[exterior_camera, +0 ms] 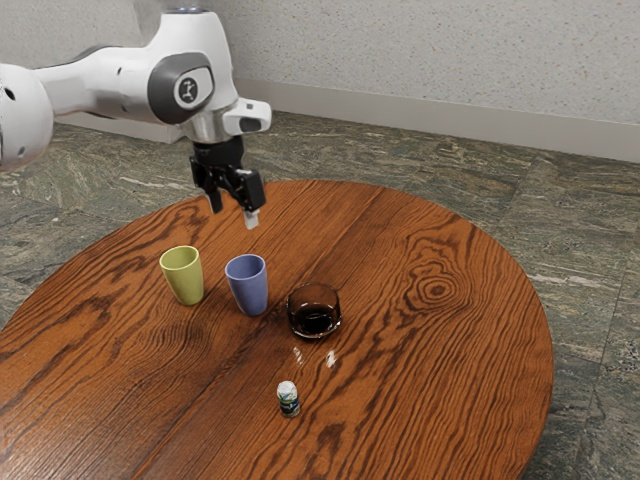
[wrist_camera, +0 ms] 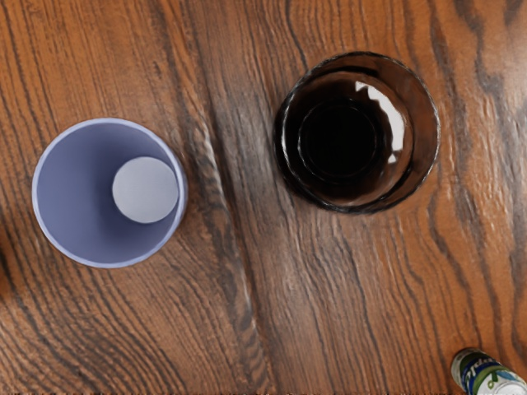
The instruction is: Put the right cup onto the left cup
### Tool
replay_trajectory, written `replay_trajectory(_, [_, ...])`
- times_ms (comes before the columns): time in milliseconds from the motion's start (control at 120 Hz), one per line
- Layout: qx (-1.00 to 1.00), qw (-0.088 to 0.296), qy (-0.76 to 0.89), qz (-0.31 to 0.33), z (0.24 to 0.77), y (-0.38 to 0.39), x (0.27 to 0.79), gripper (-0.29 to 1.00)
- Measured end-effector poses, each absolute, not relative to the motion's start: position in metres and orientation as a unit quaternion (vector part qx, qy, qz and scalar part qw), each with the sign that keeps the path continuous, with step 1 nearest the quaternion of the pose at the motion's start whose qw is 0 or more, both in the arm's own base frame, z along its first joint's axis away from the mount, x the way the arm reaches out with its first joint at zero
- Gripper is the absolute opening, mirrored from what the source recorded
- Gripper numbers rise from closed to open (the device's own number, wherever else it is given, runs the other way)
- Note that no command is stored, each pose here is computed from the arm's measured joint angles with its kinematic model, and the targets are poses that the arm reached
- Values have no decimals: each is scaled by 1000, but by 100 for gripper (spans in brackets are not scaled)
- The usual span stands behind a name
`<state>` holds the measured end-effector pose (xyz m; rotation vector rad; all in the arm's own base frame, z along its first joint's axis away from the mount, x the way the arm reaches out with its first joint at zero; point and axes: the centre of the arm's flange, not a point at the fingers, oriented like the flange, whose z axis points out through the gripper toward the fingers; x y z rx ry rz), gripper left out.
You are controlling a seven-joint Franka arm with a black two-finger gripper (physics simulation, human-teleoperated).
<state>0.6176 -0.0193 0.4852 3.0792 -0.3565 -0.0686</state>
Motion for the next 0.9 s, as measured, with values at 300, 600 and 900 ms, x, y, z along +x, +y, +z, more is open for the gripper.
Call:
replay_trajectory(300, [994,15,-108,-12,417,-17,636,70])
replay_trajectory(600, [995,9,-100,-8,365,-10,655,70])
replay_trajectory(900, [995,3,-99,-2,333,-9,669,70])
